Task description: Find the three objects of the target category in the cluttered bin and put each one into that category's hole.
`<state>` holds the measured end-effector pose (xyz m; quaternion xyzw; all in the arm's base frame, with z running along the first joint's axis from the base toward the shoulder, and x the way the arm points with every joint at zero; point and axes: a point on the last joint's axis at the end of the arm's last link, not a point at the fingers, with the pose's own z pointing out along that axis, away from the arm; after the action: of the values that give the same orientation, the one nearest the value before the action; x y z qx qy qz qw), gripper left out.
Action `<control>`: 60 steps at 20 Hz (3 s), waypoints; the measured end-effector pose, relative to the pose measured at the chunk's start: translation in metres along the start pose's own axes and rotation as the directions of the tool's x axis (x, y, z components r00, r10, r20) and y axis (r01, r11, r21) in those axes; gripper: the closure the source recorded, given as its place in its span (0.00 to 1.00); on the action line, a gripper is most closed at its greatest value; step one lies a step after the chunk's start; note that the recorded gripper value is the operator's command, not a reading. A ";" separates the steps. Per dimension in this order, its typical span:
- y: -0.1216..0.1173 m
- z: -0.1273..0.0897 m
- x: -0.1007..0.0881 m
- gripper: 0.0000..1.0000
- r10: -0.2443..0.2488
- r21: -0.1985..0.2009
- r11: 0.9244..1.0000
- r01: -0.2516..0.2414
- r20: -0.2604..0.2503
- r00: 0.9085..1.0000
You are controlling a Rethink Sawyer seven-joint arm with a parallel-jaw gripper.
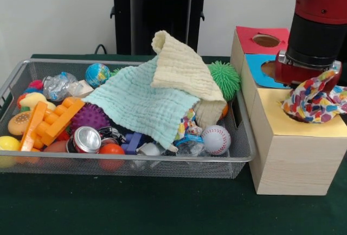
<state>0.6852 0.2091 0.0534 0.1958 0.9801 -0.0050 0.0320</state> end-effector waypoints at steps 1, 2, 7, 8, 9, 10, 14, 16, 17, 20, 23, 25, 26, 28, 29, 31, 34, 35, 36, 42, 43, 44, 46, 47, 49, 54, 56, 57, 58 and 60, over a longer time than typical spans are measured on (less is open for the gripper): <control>0.000 0.001 0.000 1.00 0.000 0.002 1.000 0.000 0.000 1.000; -0.001 0.002 0.000 1.00 -0.001 0.005 1.000 0.001 0.002 1.000; -0.001 0.001 -0.002 1.00 -0.003 0.018 1.000 0.003 0.003 1.000; -0.001 0.000 -0.002 1.00 -0.003 0.020 1.000 0.003 0.000 1.000; 0.000 0.000 -0.003 1.00 -0.003 0.024 1.000 0.003 -0.004 1.000; 0.000 -0.001 -0.004 1.00 -0.002 0.027 1.000 0.003 -0.009 1.000; 0.000 -0.003 -0.006 1.00 0.000 0.037 0.999 0.000 -0.020 1.000; -0.001 -0.004 -0.007 1.00 0.003 0.042 0.999 -0.002 -0.026 1.000; -0.001 -0.006 -0.008 1.00 0.004 0.042 0.999 -0.003 -0.028 1.000; -0.003 -0.020 -0.013 1.00 0.018 0.044 0.999 -0.016 -0.035 0.999; -0.007 -0.034 -0.020 1.00 0.033 0.046 0.998 -0.032 -0.041 0.999; -0.009 -0.042 -0.024 1.00 0.042 0.047 0.998 -0.040 -0.043 0.998; -0.012 -0.049 -0.028 1.00 0.052 0.048 0.998 -0.050 -0.046 0.998; -0.017 -0.061 -0.035 1.00 0.067 0.048 0.997 -0.065 -0.048 0.997; -0.020 -0.066 -0.039 1.00 0.075 0.046 0.996 -0.073 -0.047 0.996; -0.021 -0.072 -0.042 1.00 0.082 0.042 0.996 -0.080 -0.043 0.996; -0.023 -0.085 -0.049 1.00 0.094 0.028 0.995 -0.093 -0.028 0.995; -0.023 -0.087 -0.050 1.00 0.095 0.026 0.995 -0.095 -0.026 0.995; -0.022 -0.089 -0.051 1.00 0.097 0.022 0.995 -0.097 -0.024 0.995; -0.021 -0.097 -0.053 1.00 0.100 0.015 0.995 -0.100 -0.016 0.995; -0.021 -0.098 -0.053 1.00 0.100 0.015 0.995 -0.099 -0.016 0.995; -0.020 -0.101 -0.052 1.00 0.097 0.018 0.995 -0.097 -0.020 0.995; -0.020 -0.104 -0.050 1.00 0.096 0.026 0.995 -0.095 -0.029 0.995; -0.020 -0.105 -0.049 1.00 0.095 0.031 0.995 -0.094 -0.036 0.995; -0.022 -0.111 -0.045 1.00 0.096 0.053 0.994 -0.092 -0.062 0.993; -0.031 -0.133 -0.034 1.00 0.104 0.124 0.989 -0.085 -0.152 0.983; -0.034 -0.143 -0.030 1.00 0.108 0.148 0.986 -0.081 -0.182 0.977; -0.035 -0.147 -0.029 1.00 0.109 0.155 0.985 -0.080 -0.190 0.976; -0.035 -0.152 -0.029 1.00 0.110 0.158 0.984 -0.080 -0.193 0.975; -0.033 -0.159 -0.035 1.00 0.110 0.135 0.987 -0.089 -0.163 0.981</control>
<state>0.6948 0.1686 0.2141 0.2459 0.9659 -0.0490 -0.0638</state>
